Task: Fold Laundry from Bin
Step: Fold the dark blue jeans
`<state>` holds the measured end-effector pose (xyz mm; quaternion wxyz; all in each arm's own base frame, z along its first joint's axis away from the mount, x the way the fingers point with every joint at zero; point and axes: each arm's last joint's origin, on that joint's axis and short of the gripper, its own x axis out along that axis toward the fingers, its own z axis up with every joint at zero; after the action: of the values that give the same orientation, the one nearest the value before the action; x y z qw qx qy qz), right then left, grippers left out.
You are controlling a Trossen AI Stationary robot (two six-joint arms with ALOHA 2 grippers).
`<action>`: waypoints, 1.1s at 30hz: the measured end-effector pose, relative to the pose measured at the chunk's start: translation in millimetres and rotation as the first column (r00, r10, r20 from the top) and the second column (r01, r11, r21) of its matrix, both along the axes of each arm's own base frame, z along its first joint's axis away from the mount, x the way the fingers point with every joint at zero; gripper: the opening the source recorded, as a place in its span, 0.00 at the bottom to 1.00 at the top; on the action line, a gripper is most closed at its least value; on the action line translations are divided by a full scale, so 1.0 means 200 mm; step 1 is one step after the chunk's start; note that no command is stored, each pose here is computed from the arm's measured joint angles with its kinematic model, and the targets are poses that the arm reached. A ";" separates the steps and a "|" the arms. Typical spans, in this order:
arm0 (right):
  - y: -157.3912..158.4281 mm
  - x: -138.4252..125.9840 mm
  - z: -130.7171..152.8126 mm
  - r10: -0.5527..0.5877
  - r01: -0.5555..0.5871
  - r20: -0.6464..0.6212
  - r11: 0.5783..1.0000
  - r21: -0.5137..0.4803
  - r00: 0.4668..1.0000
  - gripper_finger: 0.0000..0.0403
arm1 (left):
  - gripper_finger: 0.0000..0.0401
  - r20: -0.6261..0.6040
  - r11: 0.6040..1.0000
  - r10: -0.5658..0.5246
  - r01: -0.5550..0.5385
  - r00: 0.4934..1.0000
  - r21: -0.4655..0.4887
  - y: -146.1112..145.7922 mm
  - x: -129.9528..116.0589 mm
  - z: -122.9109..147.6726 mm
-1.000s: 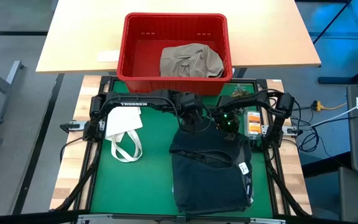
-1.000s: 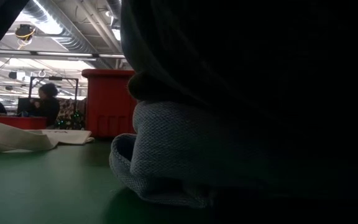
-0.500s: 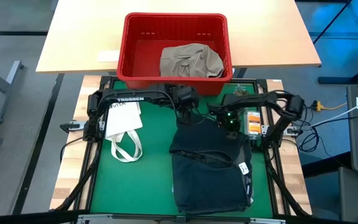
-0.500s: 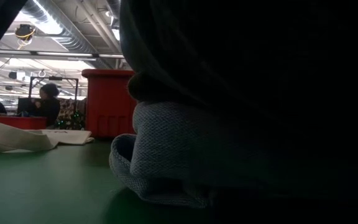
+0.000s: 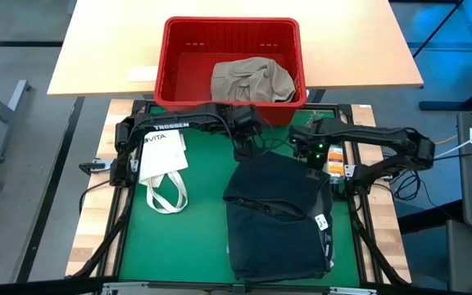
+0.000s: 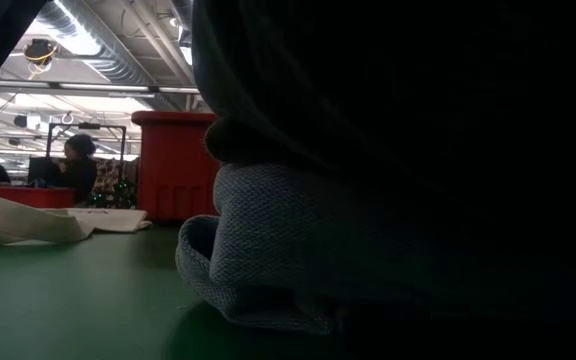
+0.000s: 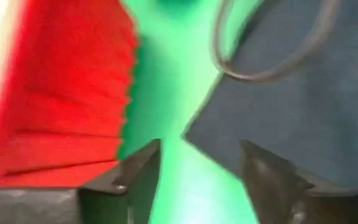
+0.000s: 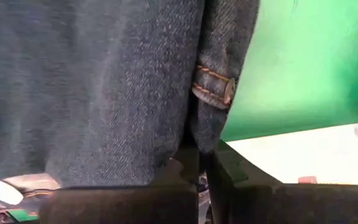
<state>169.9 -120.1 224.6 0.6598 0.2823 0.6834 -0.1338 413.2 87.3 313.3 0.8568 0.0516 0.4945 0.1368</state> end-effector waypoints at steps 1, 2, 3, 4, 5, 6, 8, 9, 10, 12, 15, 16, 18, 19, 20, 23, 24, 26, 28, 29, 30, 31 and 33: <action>0.01 -0.01 0.01 -0.001 0.001 0.017 1.000 -0.002 1.000 0.02 | 0.51 0.002 1.000 -0.021 0.021 1.000 -0.012 0.00 0.00 0.00; 0.01 -0.01 0.02 -0.002 0.002 0.029 1.000 -0.003 1.000 0.02 | 0.51 0.006 0.999 -0.047 0.047 0.999 -0.025 0.00 0.00 0.00; 0.01 -0.01 0.03 -0.002 0.003 0.038 1.000 -0.006 0.999 0.02 | 0.51 0.014 0.997 -0.073 0.074 0.997 -0.033 0.00 0.01 0.00; 0.02 -0.02 0.04 -0.004 0.005 0.045 1.000 -0.008 0.999 0.02 | 0.51 0.023 0.994 -0.098 0.099 0.995 -0.037 -0.01 0.01 0.00; 0.02 -0.02 0.04 -0.006 0.006 0.052 1.000 -0.008 0.999 0.01 | 0.51 0.034 0.992 -0.122 0.123 0.992 -0.036 -0.01 0.02 0.01; 0.02 -0.02 0.05 -0.006 0.006 0.058 1.000 -0.010 0.998 0.01 | 0.51 0.042 0.989 -0.144 0.145 0.989 -0.028 -0.01 0.02 0.01; 0.02 -0.02 0.05 -0.005 0.006 0.063 1.000 -0.012 0.998 0.01 | 0.51 0.064 0.983 -0.181 0.182 0.981 -0.002 -0.02 0.04 0.02; 0.02 -0.02 0.05 -0.005 0.006 0.063 1.000 -0.013 0.998 0.01 | 0.51 0.074 0.980 -0.197 0.197 0.978 0.009 -0.02 0.04 0.02; 0.02 -0.02 0.05 -0.005 0.006 0.064 1.000 -0.012 0.998 0.01 | 0.51 0.083 0.976 -0.216 0.215 0.973 0.020 -0.01 0.05 0.02; 0.02 -0.02 0.05 -0.006 0.006 0.067 1.000 -0.011 0.998 0.02 | 0.51 0.104 0.966 -0.258 0.256 0.960 0.034 -0.01 0.06 0.03; 0.02 -0.02 0.05 -0.006 0.007 0.068 1.000 -0.011 0.998 0.01 | 0.51 0.127 0.961 -0.278 0.274 0.952 0.049 -0.01 0.08 0.03; 0.02 -0.02 0.05 -0.006 0.007 0.068 1.000 -0.011 0.998 0.01 | 0.51 0.136 0.961 -0.276 0.270 0.952 0.058 -0.01 0.09 0.03; 0.02 -0.02 0.05 -0.006 0.007 0.068 1.000 -0.011 0.998 0.01 | 0.51 0.143 0.964 -0.263 0.254 0.954 0.082 -0.01 0.10 0.02; 0.02 -0.02 0.05 -0.006 0.006 0.068 1.000 -0.011 0.998 0.02 | 0.51 0.149 0.965 -0.254 0.241 0.956 0.099 0.00 0.11 0.02; 0.02 -0.02 0.05 -0.005 0.006 0.069 1.000 -0.010 0.998 0.02 | 0.51 0.159 0.966 -0.247 0.231 0.956 0.116 0.00 0.12 0.02; 0.02 -0.02 0.05 -0.006 0.006 0.071 1.000 -0.010 0.997 0.02 | 0.51 0.175 0.966 -0.244 0.223 0.954 0.130 0.00 0.13 0.02; 0.02 -0.02 0.05 -0.006 0.006 0.073 1.000 -0.006 0.997 0.01 | 0.51 0.176 0.966 -0.246 0.226 0.953 0.128 0.00 0.14 0.02; 0.02 -0.02 0.05 -0.004 0.004 0.081 1.000 0.002 0.997 0.01 | 0.51 0.179 0.965 -0.251 0.232 0.951 0.118 0.01 0.15 0.00; 0.02 -0.02 0.05 -0.005 0.004 0.088 1.000 0.012 0.996 0.02 | 0.51 0.172 0.965 -0.261 0.250 0.950 0.081 0.03 0.15 -0.03; 0.02 -0.02 0.05 -0.005 0.004 0.090 1.000 0.015 0.996 0.02 | 0.51 0.166 0.965 -0.263 0.257 0.950 0.059 0.05 0.16 -0.05; 0.02 -0.02 0.05 -0.006 0.004 0.091 1.000 0.016 0.996 0.02 | 0.51 0.166 0.965 -0.263 0.260 0.950 0.040 0.08 0.16 -0.07; 0.02 -0.02 0.05 -0.006 0.004 0.091 1.000 0.016 0.996 0.02 | 0.51 0.162 0.965 -0.263 0.263 0.951 0.023 0.10 0.17 -0.10; 0.02 -0.01 0.05 -0.005 0.004 0.092 1.000 0.016 0.996 0.01 | 0.51 0.162 0.964 -0.261 0.265 0.952 -0.002 0.14 0.18 -0.15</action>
<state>166.9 -115.4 234.8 0.6880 0.2951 0.6527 -0.1167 449.5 116.3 284.2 0.9050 0.0953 0.4142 0.0194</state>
